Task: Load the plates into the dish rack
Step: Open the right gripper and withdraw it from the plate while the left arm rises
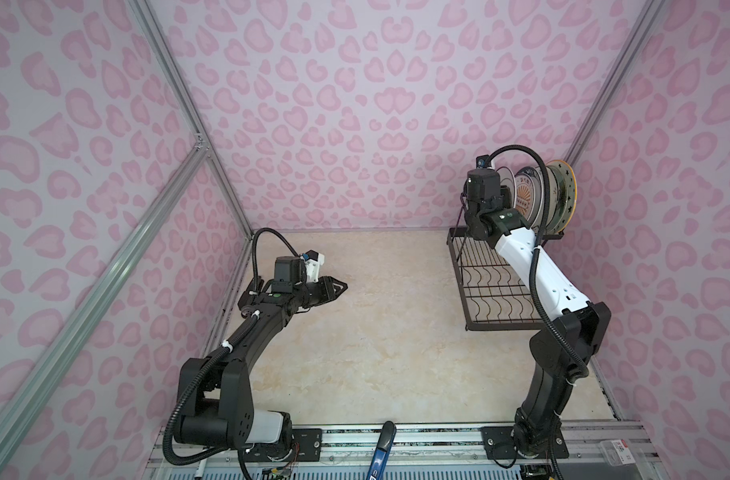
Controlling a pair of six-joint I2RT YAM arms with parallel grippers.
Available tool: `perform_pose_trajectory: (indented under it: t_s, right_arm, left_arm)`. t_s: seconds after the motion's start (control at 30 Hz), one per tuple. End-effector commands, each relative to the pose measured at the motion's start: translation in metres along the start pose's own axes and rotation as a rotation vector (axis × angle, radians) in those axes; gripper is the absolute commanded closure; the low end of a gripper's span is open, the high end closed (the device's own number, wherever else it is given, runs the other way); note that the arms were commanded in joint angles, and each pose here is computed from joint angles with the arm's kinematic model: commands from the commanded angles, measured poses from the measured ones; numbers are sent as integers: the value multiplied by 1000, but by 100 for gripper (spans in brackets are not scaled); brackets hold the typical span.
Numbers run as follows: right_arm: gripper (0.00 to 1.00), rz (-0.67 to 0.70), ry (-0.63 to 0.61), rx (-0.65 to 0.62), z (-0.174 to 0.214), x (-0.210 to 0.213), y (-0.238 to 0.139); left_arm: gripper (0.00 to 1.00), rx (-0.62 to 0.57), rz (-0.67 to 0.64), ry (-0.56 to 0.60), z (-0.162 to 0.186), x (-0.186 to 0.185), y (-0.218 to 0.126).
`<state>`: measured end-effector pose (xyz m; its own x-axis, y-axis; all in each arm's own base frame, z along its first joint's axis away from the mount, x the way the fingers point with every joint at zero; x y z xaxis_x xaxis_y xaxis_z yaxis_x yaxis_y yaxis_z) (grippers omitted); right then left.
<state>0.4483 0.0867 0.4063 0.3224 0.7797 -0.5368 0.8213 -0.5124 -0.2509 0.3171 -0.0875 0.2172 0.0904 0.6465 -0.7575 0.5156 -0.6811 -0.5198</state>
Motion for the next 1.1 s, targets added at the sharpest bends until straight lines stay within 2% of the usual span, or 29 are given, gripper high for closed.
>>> perform_pose_trajectory:
  t_s: [0.0,0.23,0.57,0.7,0.73,1.03,1.07]
  right_arm:
    - [57,-9,21,-28,-5,-4,-4]
    - [55,-20,63,-62,-11,-17,-14]
    - [52,-105,147,-146,-5,-34,-42]
    - [49,-169,185,-195,-4,-39,-54]
    - [48,-190,195,-211,-4,-40,-56]
    - [34,-414,276,-373,5,-44,-86]
    - [32,-437,284,-389,7,-44,-89]
  left_arm:
    - [65,-21,6,24,-4,-5,-4]
    - [65,-38,4,26,-7,-8,-7]
    - [65,-73,-1,46,-16,-16,-15]
    - [65,-103,-6,64,-20,-22,-23]
    - [61,-109,-8,69,-21,-23,-26]
    - [59,-230,20,137,-45,-47,-50]
    - [54,-243,25,149,-48,-51,-53]
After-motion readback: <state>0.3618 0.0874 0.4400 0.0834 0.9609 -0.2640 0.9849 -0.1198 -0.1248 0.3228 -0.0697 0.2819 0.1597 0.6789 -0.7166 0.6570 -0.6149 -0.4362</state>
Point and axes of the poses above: each gripper's point midway between its finger pads, its own y axis out along the fingers, its own x axis along the line the jaws close on, z = x × y, the point moved 9 cm from there along -y, back along the fingers, and after that the axes turned 8 degrees about -y, right-handed, at the moved point
